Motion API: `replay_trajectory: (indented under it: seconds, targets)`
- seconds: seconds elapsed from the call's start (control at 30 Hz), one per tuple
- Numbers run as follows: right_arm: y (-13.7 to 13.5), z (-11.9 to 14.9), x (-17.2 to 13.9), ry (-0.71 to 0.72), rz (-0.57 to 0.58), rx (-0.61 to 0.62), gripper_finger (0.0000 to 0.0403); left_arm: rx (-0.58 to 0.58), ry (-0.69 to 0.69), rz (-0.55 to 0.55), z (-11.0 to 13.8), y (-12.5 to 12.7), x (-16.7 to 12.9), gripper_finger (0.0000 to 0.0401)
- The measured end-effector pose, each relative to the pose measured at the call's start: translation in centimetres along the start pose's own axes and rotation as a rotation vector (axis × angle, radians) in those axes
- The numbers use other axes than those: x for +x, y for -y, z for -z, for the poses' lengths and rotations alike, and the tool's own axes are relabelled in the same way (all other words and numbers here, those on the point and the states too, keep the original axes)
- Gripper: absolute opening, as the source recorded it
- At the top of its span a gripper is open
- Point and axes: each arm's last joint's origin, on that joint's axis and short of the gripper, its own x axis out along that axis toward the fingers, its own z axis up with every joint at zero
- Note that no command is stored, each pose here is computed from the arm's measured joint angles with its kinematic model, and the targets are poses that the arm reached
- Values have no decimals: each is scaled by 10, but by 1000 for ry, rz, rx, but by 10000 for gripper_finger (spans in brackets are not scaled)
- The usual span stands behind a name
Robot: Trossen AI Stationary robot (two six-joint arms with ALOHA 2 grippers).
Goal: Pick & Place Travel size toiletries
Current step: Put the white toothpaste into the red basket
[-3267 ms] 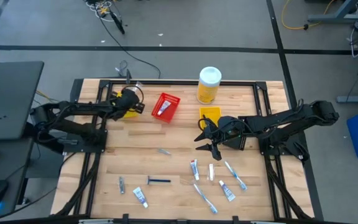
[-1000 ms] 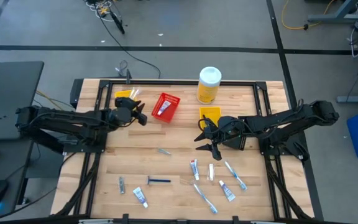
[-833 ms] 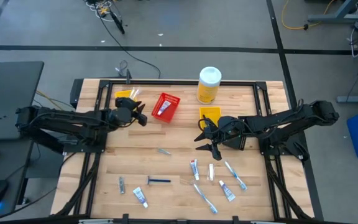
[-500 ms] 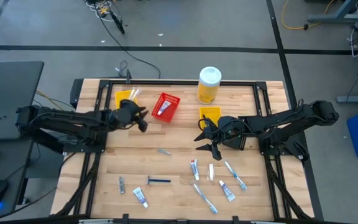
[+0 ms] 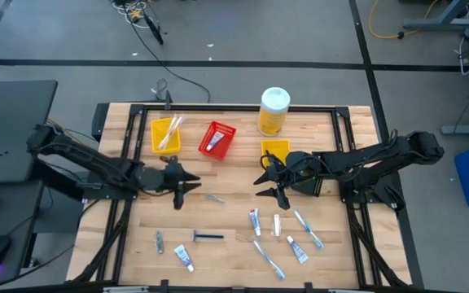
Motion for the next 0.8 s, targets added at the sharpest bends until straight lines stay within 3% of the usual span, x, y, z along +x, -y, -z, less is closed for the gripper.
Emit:
replay_trajectory:
  seconds: [0.17, 0.4, 0.67, 0.8]
  targets:
    - [0, -2, 0, 19, -1, -2, 193, 43, -2, 10, 11, 17, -2, 111]
    - [-1, -8, 0, 86, -11, 65, 196, 95, -77, 153, 33, 40, 16, 111]
    - [-1, -11, -1, 111, -17, 109, 188, 203, -77, 165, 42, 50, 28, 111]
    - [-1, -13, -1, 137, -20, 105, 185, 166, -84, 146, 43, 50, 30, 111]
